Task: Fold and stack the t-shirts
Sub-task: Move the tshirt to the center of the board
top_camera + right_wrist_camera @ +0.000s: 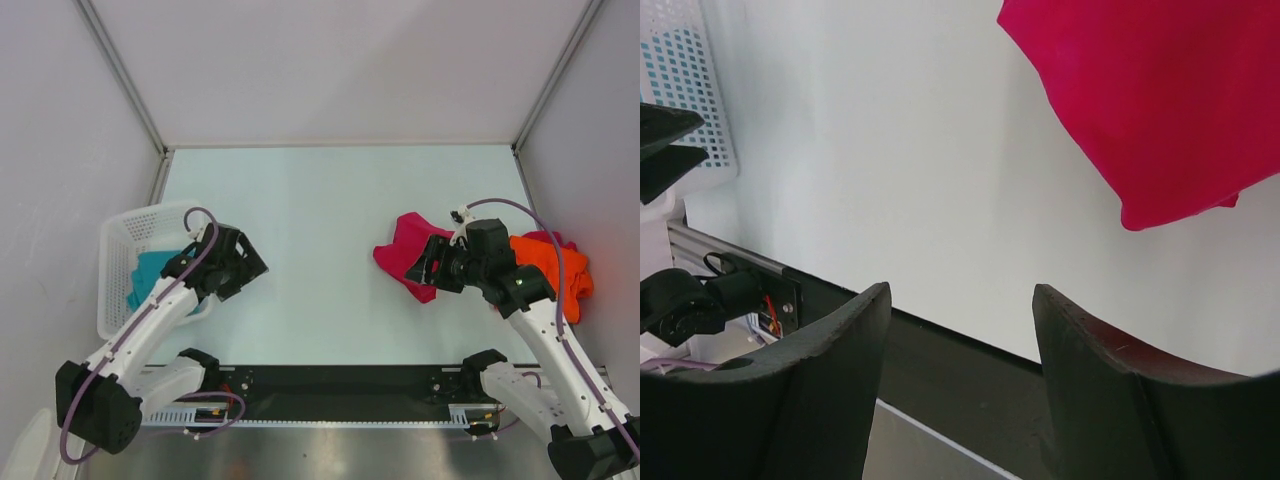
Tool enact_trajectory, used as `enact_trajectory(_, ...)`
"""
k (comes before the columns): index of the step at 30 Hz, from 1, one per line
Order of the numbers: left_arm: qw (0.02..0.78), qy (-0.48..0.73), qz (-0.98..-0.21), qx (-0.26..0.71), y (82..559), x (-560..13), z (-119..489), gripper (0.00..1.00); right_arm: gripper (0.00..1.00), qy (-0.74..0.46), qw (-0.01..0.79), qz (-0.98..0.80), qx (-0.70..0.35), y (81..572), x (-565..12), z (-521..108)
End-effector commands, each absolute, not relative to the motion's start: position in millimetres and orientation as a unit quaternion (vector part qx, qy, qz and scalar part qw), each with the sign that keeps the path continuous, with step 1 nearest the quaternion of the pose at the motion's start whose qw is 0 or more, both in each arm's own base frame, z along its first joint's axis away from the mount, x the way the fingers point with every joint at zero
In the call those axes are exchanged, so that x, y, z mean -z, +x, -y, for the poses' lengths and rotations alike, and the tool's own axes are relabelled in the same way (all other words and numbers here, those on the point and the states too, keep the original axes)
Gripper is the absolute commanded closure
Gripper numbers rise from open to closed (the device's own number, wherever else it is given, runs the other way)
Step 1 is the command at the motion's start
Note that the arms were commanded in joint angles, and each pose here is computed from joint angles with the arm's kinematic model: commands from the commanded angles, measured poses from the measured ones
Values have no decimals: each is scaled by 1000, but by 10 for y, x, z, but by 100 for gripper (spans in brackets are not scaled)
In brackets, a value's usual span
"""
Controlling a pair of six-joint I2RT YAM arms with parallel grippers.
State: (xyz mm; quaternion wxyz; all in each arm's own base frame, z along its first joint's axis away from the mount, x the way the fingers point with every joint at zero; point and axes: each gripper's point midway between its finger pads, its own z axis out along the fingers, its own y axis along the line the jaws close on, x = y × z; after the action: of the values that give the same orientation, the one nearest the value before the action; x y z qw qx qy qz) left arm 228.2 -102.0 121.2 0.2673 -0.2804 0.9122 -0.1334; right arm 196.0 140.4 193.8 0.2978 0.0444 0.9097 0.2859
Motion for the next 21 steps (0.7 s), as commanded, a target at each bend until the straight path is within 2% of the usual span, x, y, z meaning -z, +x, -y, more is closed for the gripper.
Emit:
enact_trajectory(1,276,-265,-917,112,2436,-1100,989,12,36,42,321,-902,-284,2022,-2089,-1390)
enact_trajectory(4,256,-269,-927,55,2448,-990,860,11,36,43,321,-903,-283,2014,-2087,-1382)
enact_trajectory(9,213,-308,-927,24,2356,-758,749,11,36,40,323,-903,-280,2016,-2090,-1373)
enact_trajectory(15,195,-356,-914,2,2125,-555,468,11,36,37,322,-903,-282,2008,-2090,-1378)
enact_trajectory(21,207,-383,-900,-19,1945,-604,116,11,36,34,320,-902,-286,1990,-2079,-1393)
